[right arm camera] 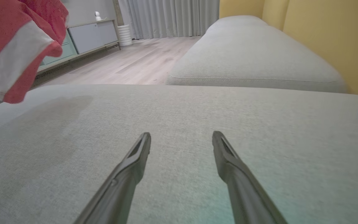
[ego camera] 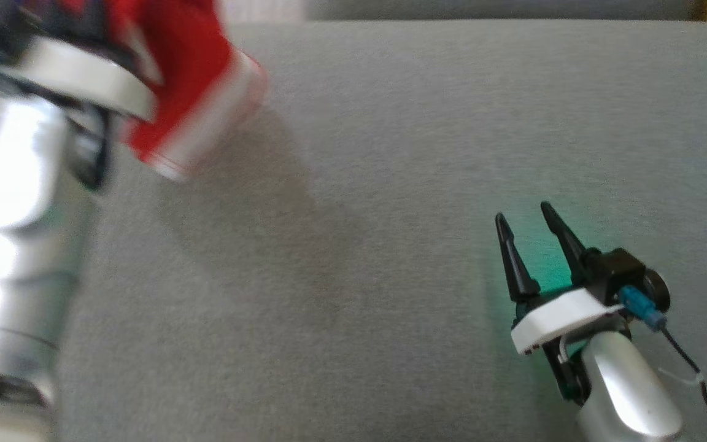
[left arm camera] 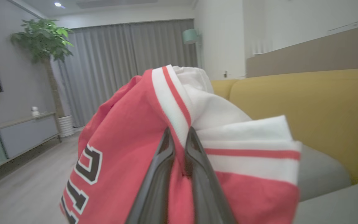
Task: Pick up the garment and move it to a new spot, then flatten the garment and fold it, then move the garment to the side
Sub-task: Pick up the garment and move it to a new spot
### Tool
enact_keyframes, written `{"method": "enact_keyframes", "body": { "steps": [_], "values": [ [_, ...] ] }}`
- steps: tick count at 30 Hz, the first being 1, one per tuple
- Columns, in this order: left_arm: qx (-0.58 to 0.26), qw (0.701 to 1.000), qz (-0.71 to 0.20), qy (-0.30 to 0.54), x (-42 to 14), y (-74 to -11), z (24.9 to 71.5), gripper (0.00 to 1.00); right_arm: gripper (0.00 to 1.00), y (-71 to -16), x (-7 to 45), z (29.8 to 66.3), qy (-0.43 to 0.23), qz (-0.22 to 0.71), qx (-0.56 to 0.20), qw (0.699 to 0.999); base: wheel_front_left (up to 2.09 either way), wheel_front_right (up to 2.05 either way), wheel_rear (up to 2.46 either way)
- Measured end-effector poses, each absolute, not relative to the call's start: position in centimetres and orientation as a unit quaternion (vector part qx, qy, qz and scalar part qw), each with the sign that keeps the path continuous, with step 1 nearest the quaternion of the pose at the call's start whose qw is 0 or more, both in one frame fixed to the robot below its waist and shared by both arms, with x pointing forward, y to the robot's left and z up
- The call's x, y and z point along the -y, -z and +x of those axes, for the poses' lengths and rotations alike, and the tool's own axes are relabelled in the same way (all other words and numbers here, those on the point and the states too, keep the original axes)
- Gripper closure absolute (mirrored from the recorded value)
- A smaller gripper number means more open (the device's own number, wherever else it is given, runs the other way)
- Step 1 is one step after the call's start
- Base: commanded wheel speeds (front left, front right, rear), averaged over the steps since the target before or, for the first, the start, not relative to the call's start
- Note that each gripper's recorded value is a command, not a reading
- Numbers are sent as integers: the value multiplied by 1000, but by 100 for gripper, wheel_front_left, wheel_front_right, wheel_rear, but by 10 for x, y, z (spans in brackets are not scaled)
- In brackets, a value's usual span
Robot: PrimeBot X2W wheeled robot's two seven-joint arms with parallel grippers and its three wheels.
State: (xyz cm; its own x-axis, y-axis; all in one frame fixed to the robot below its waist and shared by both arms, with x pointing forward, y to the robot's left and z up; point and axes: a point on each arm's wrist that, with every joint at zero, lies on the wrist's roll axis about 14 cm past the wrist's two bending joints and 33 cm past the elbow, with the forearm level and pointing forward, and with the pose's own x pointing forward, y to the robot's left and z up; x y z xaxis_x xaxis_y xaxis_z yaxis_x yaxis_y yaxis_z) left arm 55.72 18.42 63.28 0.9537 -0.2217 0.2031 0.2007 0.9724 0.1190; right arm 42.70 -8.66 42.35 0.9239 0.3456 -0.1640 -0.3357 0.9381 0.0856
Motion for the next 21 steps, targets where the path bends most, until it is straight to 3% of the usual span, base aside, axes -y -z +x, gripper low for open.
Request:
{"method": "enact_keyframes", "body": {
  "steps": [12,13,14,15,21],
  "values": [
    [38,945,-76,317,29,-563,485,100,0,-441,145,393,-89,36,-73,993,0,0,0],
    [21,945,-73,317,33,-549,479,75,0,-442,148,391,-84,37,-72,993,0,0,0],
    [4,947,-72,314,35,-536,474,20,0,-443,151,390,-80,38,-71,994,0,0,0],
    [-28,951,-64,302,32,-510,465,0,0,-445,155,387,-73,38,-68,994,0,0,0],
    [-62,969,-51,235,-9,-476,460,0,0,-447,159,387,-67,40,-65,995,0,0,0]
  ]
}}
